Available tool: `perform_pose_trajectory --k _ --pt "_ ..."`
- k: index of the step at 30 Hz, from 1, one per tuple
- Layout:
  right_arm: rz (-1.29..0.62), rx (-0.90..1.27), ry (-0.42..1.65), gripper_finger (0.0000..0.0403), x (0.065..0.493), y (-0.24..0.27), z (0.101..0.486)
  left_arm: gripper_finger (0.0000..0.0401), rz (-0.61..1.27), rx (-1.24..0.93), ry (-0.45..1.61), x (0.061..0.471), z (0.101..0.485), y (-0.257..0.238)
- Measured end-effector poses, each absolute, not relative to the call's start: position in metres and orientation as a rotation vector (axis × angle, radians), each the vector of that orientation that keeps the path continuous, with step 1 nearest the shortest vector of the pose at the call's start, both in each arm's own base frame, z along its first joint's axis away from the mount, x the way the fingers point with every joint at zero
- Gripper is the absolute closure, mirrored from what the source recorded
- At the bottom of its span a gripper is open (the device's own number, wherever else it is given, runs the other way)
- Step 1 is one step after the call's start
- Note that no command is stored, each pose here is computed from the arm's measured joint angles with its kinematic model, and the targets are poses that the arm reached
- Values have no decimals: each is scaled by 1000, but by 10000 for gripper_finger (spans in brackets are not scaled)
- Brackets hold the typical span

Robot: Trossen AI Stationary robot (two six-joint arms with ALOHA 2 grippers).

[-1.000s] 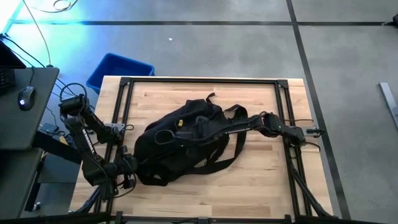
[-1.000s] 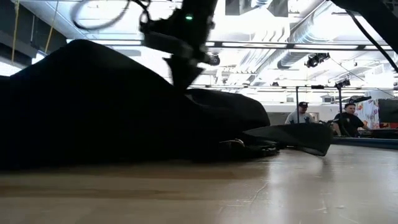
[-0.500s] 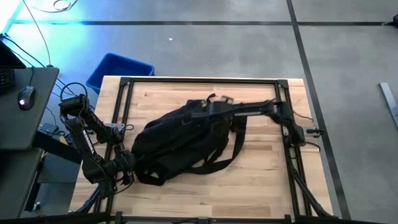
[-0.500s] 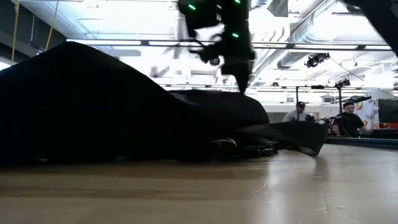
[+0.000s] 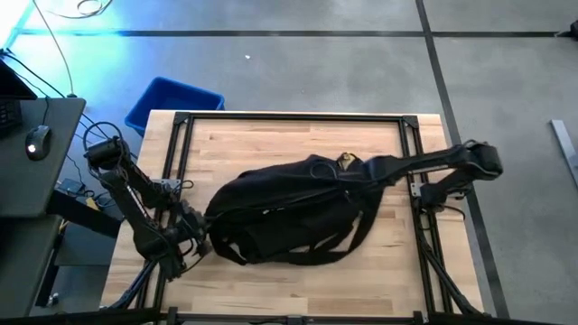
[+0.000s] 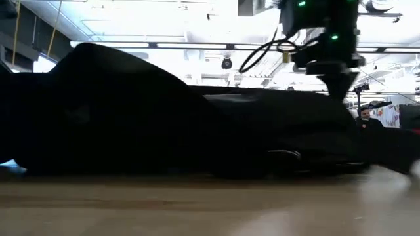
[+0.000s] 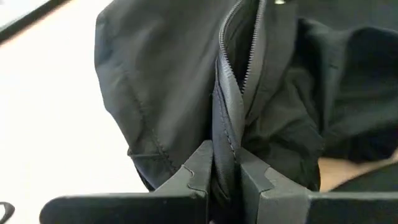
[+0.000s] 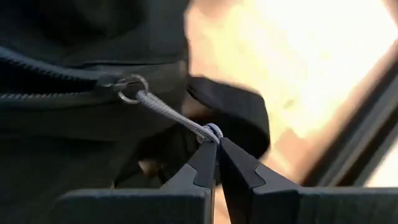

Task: Unpack backpack
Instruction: Open the black backpack, then remove the phone from the black backpack

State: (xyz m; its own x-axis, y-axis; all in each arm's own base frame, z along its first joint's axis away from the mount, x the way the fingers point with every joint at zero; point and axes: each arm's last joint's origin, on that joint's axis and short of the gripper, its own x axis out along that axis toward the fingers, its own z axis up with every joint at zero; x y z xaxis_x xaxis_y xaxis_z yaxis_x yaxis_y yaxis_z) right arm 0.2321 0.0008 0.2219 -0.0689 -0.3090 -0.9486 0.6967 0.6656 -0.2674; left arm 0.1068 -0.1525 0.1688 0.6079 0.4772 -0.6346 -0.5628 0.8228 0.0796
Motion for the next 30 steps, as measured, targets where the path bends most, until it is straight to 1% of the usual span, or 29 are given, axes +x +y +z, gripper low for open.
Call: perform_pose_trajectory --k 2,5,7,9,12,13,15,17,19,21,23,25,28,30 --pt "-809 362 1406 403 229 8 223 377 605 -157 734 110 172 -155" --pt "-787 352 1411 403 229 12 224 361 553 -193 822 111 185 -162" --pt "-765 314 1403 402 230 15 225 345 509 -234 893 112 197 -166" --pt "-708 263 1406 392 232 16 225 329 461 -314 958 112 212 -170" --pt "-614 188 1431 360 233 16 229 309 409 -556 1067 116 243 -170" --pt "-585 166 1425 345 236 17 232 305 389 -635 1074 118 253 -169" --pt "-532 131 1404 314 241 17 241 300 325 -769 1025 123 274 -167" --pt "-461 83 1368 284 247 18 254 299 278 -856 891 131 291 -163" --pt "-377 30 1307 257 256 19 269 298 266 -855 724 142 301 -158" --pt "-276 -23 1219 235 266 21 283 298 282 -794 619 156 303 -152" --pt "-146 -51 1109 221 278 23 293 298 324 -712 611 170 298 -145" --pt "-19 -54 996 217 289 23 296 298 371 -649 656 186 289 -136" --pt "171 -83 887 219 302 27 289 298 433 -578 696 214 275 -122" --pt "265 -104 873 224 308 30 278 298 411 -541 706 235 267 -115"
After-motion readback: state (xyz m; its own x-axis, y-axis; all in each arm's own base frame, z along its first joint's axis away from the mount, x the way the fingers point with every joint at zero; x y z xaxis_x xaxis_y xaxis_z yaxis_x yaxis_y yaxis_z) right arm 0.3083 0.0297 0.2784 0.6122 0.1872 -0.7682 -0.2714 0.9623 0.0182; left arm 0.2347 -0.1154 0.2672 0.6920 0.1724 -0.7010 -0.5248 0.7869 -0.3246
